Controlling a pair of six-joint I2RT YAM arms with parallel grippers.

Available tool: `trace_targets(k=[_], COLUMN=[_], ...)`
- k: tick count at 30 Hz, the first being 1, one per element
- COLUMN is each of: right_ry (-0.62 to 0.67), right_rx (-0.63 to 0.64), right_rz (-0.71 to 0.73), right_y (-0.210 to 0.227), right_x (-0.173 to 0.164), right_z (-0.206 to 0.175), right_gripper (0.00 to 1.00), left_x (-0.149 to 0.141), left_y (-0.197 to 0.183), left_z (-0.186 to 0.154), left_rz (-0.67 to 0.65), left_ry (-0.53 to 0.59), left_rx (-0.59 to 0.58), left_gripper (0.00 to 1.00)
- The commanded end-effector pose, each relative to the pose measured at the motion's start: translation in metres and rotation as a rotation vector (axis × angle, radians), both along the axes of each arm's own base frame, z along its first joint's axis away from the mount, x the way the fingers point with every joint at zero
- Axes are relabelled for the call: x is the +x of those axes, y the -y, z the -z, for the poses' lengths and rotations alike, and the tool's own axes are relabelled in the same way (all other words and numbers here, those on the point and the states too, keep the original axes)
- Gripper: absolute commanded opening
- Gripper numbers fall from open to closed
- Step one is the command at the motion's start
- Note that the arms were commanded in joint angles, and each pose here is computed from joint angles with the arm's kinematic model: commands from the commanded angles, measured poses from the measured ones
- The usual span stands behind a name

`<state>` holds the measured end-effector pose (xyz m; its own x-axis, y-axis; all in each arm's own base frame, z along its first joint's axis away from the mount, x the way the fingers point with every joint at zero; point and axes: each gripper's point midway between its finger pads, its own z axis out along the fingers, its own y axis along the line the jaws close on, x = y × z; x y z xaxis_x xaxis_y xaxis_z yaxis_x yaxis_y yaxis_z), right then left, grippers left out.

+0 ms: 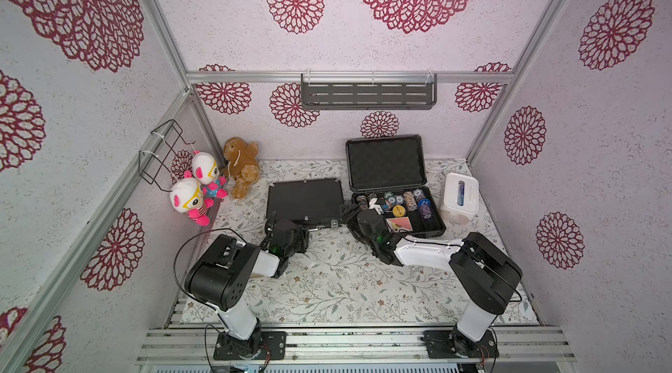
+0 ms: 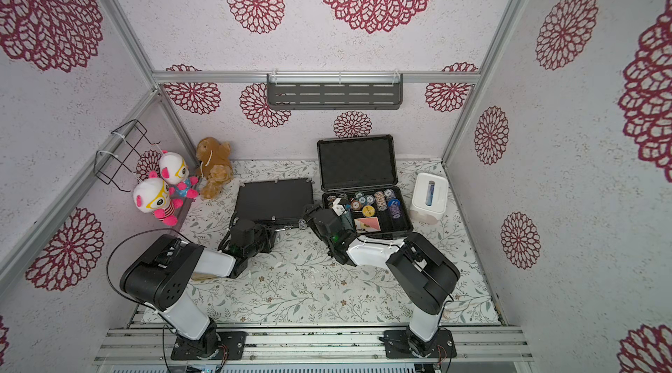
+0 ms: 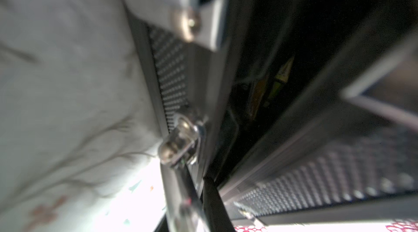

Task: Open the poker set cases
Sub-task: Open the fastener on the poker set case, then place the poker set case at the center of the board, then open the case lid on the poker set case.

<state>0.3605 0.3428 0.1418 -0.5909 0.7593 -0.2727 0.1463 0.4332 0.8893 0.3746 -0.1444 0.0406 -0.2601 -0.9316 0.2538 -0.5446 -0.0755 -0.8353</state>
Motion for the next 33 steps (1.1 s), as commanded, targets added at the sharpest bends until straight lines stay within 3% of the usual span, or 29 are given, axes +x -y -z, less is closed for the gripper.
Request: trace_targets(k=[1, 4, 14, 22, 27, 31, 33], right_ry=[0.047, 0.055, 0.076, 0.089, 0.108, 0.117, 0.127], right_rx=[-0.069, -0.076, -0.043, -0.048, -0.093, -0.122, -0.113], right_rz=[-0.075, -0.113, -0.122, -0.109, -0.136, -0.141, -0.133], right_y=[-0.012, -0.023, -0.033, -0.027, -0.031, -0.031, -0.030], right_x=[-0.006, -0.012, -0.009, -0.001, 0.007, 0.013, 0.017], right_z=[0.013, 0.022, 0.037, 0.030, 0.027, 0.028, 0.025], right_gripper=[0.72, 0.72, 0.75, 0.76, 0.77, 0.78, 0.79], left_x=[0.014, 0.006, -0.009, -0.020, -0.023, -0.029, -0.029], left_y=[0.024, 0.018, 0.012, 0.007, 0.001, -0.019, -0.035], left_z=[-0.059, -0.049, -0.043, -0.041, -0.073, -0.124, -0.144], left_rz=[0.115, 0.106, 0.116, 0.143, 0.229, 0.303, 0.295], left_ry=[0.235, 0.208, 0.179, 0.176, 0.201, 0.261, 0.281], left_rx=[-0.051, -0.026, 0.018, 0.087, 0.306, 0.621, 0.762], left_gripper=[0.19, 0.21, 0.50, 0.56, 0.57, 0.61, 0.69])
